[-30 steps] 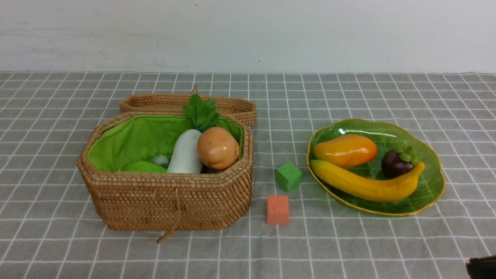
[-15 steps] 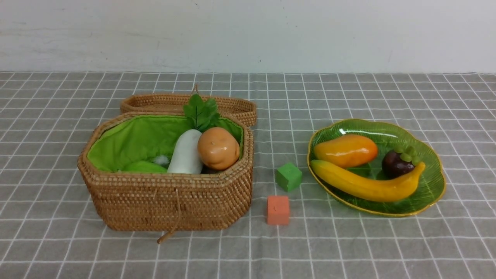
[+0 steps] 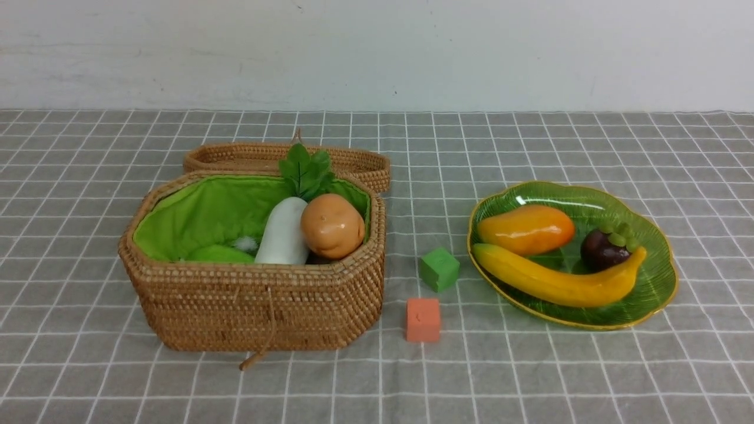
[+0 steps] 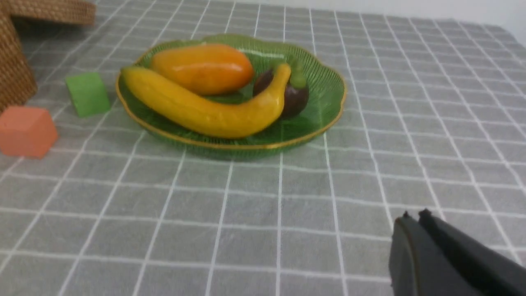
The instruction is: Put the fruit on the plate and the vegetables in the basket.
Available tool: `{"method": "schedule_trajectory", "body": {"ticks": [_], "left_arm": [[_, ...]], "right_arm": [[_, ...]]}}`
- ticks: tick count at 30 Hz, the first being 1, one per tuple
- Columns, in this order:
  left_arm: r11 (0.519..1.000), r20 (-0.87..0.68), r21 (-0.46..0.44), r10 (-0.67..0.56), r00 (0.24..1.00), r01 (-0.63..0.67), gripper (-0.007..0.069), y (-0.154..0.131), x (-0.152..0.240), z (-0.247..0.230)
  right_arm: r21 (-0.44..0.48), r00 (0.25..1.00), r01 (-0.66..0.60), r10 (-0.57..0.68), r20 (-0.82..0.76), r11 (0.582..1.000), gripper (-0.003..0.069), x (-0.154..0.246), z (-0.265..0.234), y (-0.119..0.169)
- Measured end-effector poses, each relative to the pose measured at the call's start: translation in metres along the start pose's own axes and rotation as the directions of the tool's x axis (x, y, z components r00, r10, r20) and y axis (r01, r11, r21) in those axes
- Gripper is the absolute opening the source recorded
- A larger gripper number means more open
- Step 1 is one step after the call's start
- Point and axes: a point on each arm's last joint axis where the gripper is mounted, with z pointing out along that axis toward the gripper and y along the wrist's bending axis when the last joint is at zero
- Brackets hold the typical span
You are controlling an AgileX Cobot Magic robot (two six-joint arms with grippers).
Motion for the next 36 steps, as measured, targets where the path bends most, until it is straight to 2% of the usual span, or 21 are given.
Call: {"method": "schedule_trajectory", "body": {"ticks": [3, 8, 29, 36], "left_arm": [[1.000, 0.001, 0.000, 0.000, 1.000, 0.000, 0.0239, 0.000, 0.000, 0.000], [1.000, 0.001, 0.000, 0.000, 1.000, 0.000, 0.0239, 0.000, 0.000, 0.000], [1.000, 0.001, -0.001, 0.000, 1.000, 0.000, 0.0239, 0.000, 0.000, 0.000], [0.999, 0.001, -0.032, -0.010, 1.000, 0.010, 0.0239, 0.002, 0.000, 0.000]], "right_arm": [[-0.003, 0.998, -0.004, 0.003, -0.067, 1.000, 0.0003, 0.024, 0.010, 0.001], [0.007, 1.000, -0.008, 0.008, -0.010, 1.000, 0.0007, 0.022, 0.012, 0.001], [0.007, 1.000, -0.011, 0.011, -0.010, 1.000, 0.0027, 0.022, 0.012, 0.001], [0.007, 1.000, -0.011, 0.011, -0.010, 1.000, 0.0036, 0.022, 0.012, 0.001]]}}
